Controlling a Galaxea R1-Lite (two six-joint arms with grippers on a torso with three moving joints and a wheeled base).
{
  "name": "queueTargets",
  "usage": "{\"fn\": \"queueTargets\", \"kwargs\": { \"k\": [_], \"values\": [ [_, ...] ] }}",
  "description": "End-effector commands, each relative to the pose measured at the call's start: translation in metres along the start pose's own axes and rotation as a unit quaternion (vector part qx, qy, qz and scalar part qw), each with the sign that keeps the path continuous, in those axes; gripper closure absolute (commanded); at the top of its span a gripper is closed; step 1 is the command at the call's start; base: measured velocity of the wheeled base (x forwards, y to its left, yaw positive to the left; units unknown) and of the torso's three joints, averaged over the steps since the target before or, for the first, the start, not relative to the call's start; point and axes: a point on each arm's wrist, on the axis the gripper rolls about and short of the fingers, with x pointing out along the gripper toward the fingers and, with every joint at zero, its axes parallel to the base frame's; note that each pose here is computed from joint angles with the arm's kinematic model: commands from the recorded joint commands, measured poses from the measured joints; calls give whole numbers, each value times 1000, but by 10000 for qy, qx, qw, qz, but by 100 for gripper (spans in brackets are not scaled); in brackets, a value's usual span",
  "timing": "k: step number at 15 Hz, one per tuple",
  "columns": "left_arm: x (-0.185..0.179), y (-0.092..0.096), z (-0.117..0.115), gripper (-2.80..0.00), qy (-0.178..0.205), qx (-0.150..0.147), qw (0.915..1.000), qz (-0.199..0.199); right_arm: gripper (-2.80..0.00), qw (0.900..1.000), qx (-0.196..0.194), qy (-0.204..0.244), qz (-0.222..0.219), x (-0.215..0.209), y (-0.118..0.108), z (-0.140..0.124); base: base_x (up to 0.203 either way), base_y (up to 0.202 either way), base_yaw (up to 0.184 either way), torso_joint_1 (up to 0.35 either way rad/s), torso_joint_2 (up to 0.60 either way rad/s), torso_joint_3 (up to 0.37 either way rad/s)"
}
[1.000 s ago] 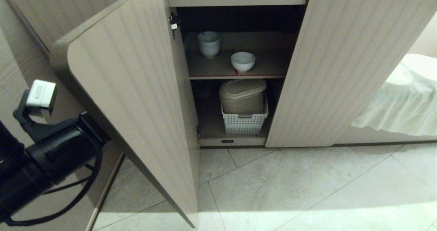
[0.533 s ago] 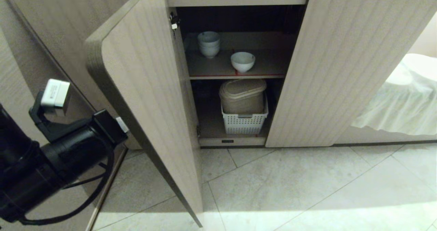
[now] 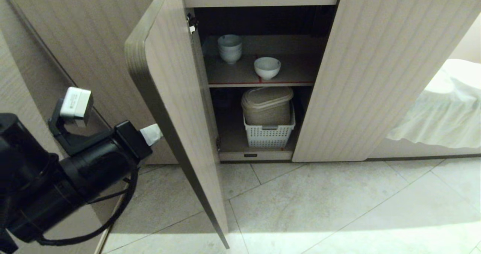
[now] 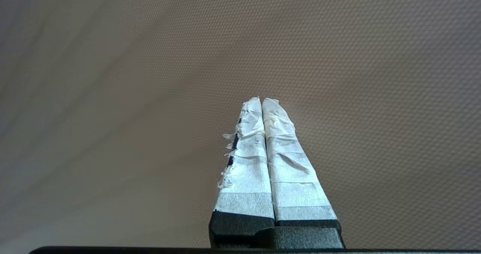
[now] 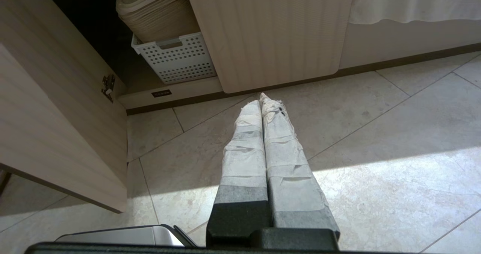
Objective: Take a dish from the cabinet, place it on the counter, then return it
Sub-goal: Close the cabinet door
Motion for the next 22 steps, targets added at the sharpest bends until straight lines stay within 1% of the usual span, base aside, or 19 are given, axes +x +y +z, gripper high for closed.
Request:
{"fn": "queueTargets", "kwargs": {
  "k": [1,6,10,15,19,22],
  "values": [
    [8,5,-3,0,19,-21,10000,3,0,10000,1,6,-1,0,0,0,0,0,0,0,0,0],
    [28,12,-6,0,-80,28,9999,-121,0,10000,6,6,-1,0,0,0,0,0,0,0,0,0],
    [39,14,-5,0,-93,31,9999,-132,0,10000,6,6,-1,0,0,0,0,0,0,0,0,0],
    [58,14,-2,0,-152,53,9997,-208,0,10000,6,6,-1,0,0,0,0,0,0,0,0,0],
    [72,19,0,0,-179,69,9996,-193,0,10000,6,6,-1,0,0,0,0,0,0,0,0,0],
    [89,18,4,0,-281,99,9991,-286,0,10000,6,6,-1,0,0,0,0,0,0,0,0,0]
  ]
}}
